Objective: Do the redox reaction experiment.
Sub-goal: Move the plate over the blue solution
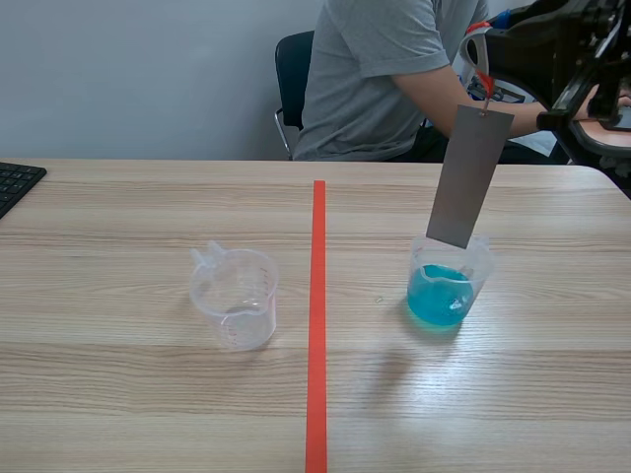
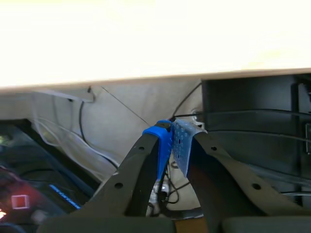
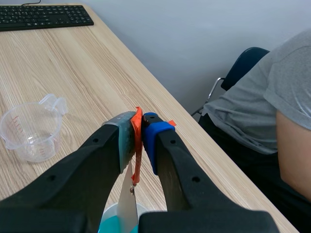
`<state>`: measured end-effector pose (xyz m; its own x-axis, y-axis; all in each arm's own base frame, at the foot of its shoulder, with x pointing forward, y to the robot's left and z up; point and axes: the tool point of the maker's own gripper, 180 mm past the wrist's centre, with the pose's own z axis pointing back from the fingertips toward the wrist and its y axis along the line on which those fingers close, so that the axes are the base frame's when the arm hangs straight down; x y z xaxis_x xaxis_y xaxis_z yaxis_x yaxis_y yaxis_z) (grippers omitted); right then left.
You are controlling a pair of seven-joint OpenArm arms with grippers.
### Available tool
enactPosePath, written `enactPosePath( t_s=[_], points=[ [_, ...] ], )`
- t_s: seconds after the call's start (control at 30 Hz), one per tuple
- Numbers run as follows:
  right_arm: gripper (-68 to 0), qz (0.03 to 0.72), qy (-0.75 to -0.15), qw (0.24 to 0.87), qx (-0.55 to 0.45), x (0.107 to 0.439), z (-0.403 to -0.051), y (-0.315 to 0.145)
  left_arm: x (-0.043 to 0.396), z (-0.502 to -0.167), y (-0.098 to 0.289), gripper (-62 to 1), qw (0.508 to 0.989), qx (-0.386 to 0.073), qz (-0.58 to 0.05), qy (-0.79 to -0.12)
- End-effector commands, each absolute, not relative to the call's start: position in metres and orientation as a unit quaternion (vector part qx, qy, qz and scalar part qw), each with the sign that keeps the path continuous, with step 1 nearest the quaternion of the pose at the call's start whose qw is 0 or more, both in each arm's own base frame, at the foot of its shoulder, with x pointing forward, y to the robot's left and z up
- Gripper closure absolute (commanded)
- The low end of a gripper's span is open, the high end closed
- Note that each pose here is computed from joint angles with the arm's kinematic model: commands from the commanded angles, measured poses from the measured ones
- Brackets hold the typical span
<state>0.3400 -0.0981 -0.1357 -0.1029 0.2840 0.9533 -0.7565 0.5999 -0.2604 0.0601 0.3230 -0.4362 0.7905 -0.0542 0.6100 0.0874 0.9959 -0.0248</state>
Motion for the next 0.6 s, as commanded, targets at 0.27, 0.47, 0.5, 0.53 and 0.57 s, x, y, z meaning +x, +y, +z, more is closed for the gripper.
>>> enactPosePath(
  t_s=[0.27, 0.47, 0.5, 0.53, 0.57],
  points=[
    [-1.5, 0.408, -0.637, 0.628, 0.184, 0.341, -0.121, -0.099, 0.117, -0.377, 0.338, -3.6, 0.92, -0.04, -0.124, -0.37],
    [-1.5, 0.408, -0.636, 0.629, 0.183, 0.341, -0.122, -0.1, 0.168, -0.343, 0.31, -3.6, 0.886, -0.086, -0.214, -0.402],
    [-1.5, 0.408, -0.636, 0.629, 0.183, 0.341, -0.122, -0.1, 0.178, -0.336, 0.304, -3.6, 0.878, -0.095, -0.227, -0.41],
    [-1.5, 0.408, -0.636, 0.629, 0.183, 0.341, -0.122, -0.1, 0.187, -0.329, 0.296, -3.6, 0.87, -0.105, -0.24, -0.419],
    [-1.5, 0.408, -0.635, 0.63, 0.183, 0.341, -0.122, -0.1, 0.196, -0.321, 0.288, -3.6, 0.86, -0.115, -0.254, -0.427]
  ],
)
